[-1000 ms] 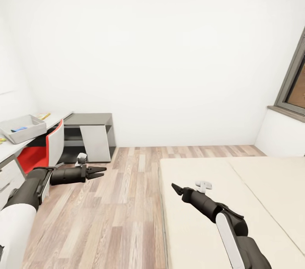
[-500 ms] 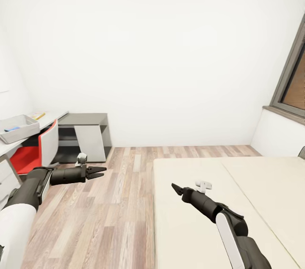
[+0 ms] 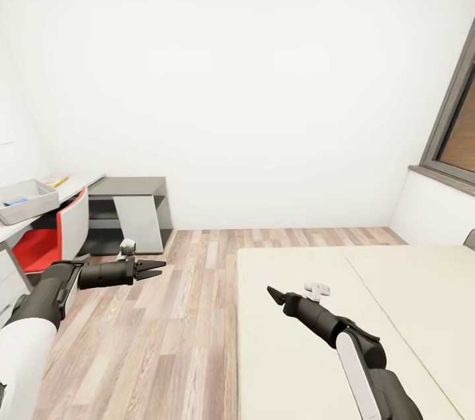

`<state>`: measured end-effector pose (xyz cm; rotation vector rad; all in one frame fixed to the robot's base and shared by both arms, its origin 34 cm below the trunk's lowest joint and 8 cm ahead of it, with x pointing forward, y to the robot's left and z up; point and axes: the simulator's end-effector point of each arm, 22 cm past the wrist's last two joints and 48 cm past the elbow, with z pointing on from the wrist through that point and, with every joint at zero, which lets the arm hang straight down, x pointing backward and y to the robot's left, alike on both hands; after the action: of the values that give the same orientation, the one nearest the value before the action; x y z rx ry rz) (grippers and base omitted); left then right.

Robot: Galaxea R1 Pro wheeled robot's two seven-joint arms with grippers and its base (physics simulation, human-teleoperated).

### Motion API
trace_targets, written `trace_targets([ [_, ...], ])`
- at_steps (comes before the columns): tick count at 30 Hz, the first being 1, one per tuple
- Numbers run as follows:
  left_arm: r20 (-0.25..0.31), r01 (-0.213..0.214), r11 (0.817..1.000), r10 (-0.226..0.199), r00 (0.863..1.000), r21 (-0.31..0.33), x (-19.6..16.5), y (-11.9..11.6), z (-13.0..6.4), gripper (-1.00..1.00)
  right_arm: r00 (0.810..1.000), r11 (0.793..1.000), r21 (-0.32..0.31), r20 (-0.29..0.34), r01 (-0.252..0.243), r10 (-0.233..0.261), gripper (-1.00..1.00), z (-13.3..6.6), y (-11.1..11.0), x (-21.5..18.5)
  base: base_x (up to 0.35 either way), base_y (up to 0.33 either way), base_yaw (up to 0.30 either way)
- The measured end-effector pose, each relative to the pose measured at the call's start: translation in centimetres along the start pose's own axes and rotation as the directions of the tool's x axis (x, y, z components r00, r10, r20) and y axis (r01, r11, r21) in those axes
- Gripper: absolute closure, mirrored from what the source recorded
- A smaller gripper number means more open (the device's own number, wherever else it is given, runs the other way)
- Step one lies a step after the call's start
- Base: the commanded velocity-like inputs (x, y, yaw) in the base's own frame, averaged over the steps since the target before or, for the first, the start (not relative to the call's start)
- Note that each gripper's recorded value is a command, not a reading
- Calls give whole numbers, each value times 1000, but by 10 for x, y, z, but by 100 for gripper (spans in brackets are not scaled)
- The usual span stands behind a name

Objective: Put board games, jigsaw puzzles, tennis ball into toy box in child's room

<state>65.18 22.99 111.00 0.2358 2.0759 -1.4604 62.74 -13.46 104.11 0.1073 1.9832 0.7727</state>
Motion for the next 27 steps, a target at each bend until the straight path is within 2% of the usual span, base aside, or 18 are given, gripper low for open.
trace_targets([
  [12,0,0,1000,0,1000,0,0,0,0,-100,1000,1000,0,0,0,0,-100,0,0,0,8,-29,0],
  [27,0,1,1000,-1,1000,0,0,0,0,-100,1000,1000,0,0,0,0,-100,0,0,0,0,-278,0],
])
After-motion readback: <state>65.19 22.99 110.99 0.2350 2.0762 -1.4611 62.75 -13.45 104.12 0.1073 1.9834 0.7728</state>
